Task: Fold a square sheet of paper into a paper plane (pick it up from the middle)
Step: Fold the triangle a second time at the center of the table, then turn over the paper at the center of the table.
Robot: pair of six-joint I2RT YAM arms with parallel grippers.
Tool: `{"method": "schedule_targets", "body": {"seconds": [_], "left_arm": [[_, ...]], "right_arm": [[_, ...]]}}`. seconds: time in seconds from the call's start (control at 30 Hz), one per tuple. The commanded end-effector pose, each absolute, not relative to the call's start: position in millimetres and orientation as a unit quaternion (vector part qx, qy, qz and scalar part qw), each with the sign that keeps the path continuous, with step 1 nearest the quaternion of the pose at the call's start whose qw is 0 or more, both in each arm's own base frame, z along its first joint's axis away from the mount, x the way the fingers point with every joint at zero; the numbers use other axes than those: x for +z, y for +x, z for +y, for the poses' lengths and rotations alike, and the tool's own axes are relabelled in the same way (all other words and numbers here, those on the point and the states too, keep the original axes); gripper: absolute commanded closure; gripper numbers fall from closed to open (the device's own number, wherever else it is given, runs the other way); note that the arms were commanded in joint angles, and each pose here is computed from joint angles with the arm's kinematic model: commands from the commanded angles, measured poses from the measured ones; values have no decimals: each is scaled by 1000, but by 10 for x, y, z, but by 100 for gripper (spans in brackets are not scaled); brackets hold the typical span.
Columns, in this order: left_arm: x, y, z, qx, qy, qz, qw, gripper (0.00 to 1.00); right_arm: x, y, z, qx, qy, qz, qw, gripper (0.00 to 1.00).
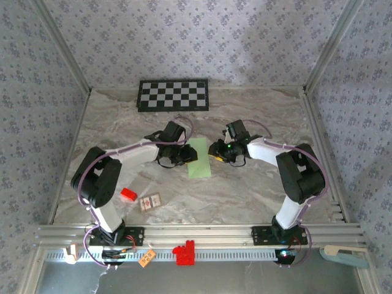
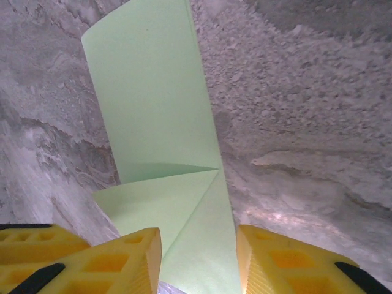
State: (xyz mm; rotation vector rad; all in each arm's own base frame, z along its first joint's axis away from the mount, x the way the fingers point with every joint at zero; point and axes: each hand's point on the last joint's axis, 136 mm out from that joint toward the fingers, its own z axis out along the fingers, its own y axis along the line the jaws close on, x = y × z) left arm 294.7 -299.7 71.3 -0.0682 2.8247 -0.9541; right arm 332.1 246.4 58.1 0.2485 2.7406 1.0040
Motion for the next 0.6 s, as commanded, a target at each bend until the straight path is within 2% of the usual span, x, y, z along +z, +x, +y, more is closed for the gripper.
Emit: {"method": "schedule_targets", "body": {"seconds": [0.0,0.23,0.57], "left_arm": [[609,3100,-2964,-297,-38,950,88,78],[358,3234,-2845,-261,-77,958,87,85],[88,3107,-2701,-235,-112,964,54,86]], "right_arm": [[530,3337,2520,342,110,927,102,60],[409,3299,2628,345,122,927,84,60],[357,3266,2707,344,129,928,68,59]]}}
